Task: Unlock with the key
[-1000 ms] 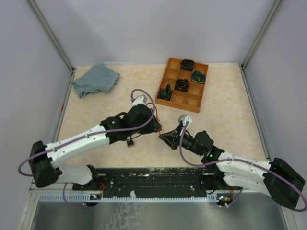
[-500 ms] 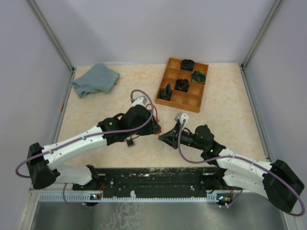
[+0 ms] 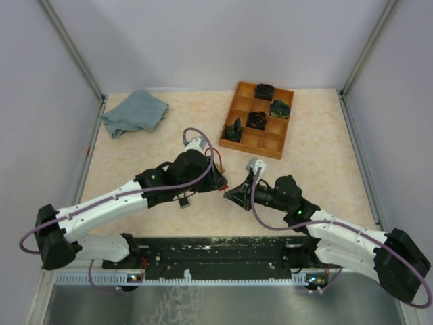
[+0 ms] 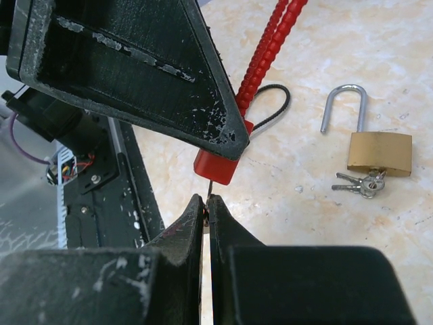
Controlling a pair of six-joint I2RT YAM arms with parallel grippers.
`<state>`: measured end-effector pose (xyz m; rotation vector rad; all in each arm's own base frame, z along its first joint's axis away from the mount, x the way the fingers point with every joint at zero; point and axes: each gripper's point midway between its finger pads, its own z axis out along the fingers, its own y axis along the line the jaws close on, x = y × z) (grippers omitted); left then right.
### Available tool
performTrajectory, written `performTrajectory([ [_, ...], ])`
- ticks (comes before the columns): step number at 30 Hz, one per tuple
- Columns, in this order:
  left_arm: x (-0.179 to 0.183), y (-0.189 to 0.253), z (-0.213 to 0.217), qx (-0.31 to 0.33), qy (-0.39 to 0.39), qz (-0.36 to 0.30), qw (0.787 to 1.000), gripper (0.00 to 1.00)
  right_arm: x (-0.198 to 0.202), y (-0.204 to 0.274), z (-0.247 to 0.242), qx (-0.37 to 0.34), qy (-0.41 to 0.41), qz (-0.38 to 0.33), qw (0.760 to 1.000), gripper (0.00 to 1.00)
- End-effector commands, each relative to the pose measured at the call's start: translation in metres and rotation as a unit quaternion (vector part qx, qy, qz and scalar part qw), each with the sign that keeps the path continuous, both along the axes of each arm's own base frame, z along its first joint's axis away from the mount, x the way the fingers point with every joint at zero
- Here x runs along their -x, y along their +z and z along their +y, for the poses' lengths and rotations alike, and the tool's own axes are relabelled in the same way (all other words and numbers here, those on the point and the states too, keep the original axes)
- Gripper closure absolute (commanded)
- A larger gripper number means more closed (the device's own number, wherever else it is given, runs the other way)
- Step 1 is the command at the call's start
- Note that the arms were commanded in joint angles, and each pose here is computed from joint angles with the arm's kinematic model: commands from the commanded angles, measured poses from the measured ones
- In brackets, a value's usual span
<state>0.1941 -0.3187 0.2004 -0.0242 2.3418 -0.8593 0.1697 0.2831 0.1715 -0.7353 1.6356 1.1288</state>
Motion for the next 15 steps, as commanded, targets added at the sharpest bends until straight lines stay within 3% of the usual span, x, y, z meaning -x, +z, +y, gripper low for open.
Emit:
performTrajectory([
  [1,0.026,-0.008,-0.009,0.005,-0.054,0.036,0.998,1.00,-0.011,0.065,0.006,-0.077,-0.004,-0.081,0.994,1.00],
  [15,0.031,-0.013,0.002,0.005,-0.057,0.033,0.998,1.00,-0.025,0.080,-0.007,-0.104,-0.034,-0.064,0.992,1.00],
])
